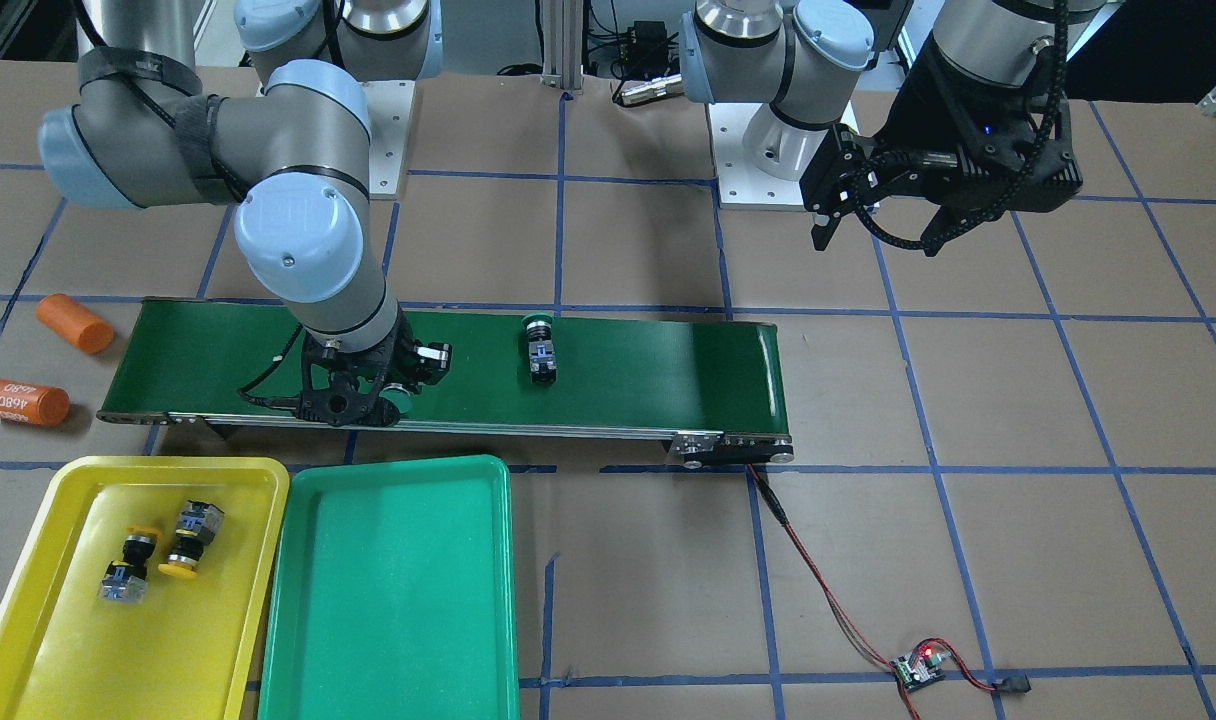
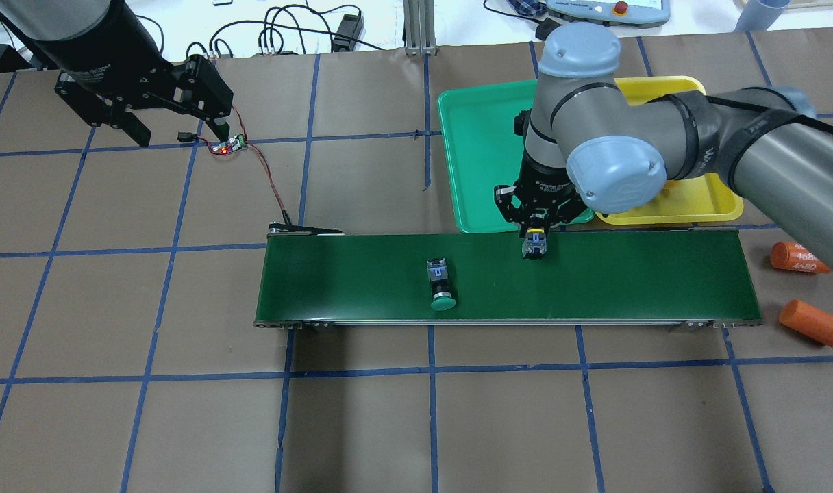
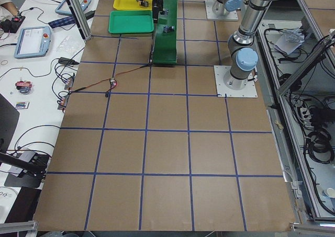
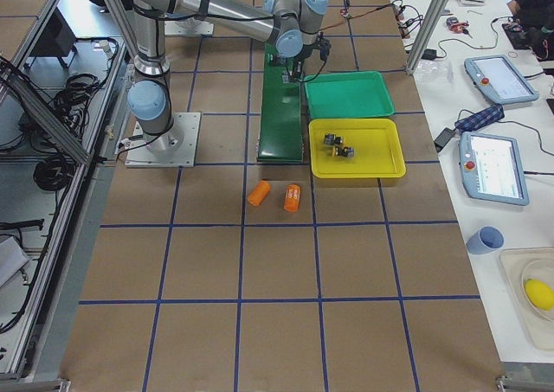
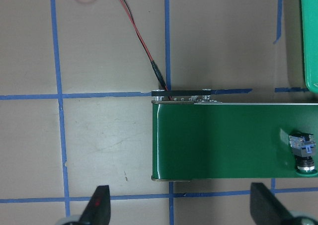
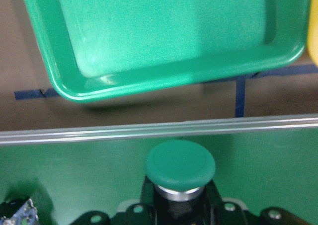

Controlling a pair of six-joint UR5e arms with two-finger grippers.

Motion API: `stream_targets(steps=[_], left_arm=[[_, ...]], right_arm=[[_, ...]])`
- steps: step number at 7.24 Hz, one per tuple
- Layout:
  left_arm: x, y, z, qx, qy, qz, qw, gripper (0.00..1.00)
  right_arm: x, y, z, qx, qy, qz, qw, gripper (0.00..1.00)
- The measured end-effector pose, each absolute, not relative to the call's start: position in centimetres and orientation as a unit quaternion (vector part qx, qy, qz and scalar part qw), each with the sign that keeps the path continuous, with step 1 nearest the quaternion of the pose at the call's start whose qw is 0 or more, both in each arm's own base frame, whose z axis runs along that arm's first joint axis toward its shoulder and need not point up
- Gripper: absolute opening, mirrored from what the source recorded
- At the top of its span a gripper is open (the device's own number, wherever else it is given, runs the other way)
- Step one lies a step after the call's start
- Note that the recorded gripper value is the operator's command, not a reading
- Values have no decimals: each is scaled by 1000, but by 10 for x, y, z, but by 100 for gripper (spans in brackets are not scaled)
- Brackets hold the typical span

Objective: Sort buttons by color to trays
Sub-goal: 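Grasp the green button with the right gripper and lift it, then lower the green button into the green tray and open the right gripper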

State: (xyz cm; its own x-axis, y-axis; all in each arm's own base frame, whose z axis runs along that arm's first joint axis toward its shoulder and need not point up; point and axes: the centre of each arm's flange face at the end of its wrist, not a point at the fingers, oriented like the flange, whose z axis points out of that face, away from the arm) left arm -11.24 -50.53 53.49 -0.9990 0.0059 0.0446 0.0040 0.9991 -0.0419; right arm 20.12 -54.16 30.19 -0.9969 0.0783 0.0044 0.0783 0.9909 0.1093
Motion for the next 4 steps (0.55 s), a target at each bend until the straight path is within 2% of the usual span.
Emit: stream_targets(steps=[2,4], left_arm=[[-113,-509,531,2,-1000,18,22,100],[-113,-510,528,11,-1000,15,21,100]], right_arm=[[181,-594,319,-32,-999,-19,2,0],[166,-644,292,-15,-1000,4,7,0]])
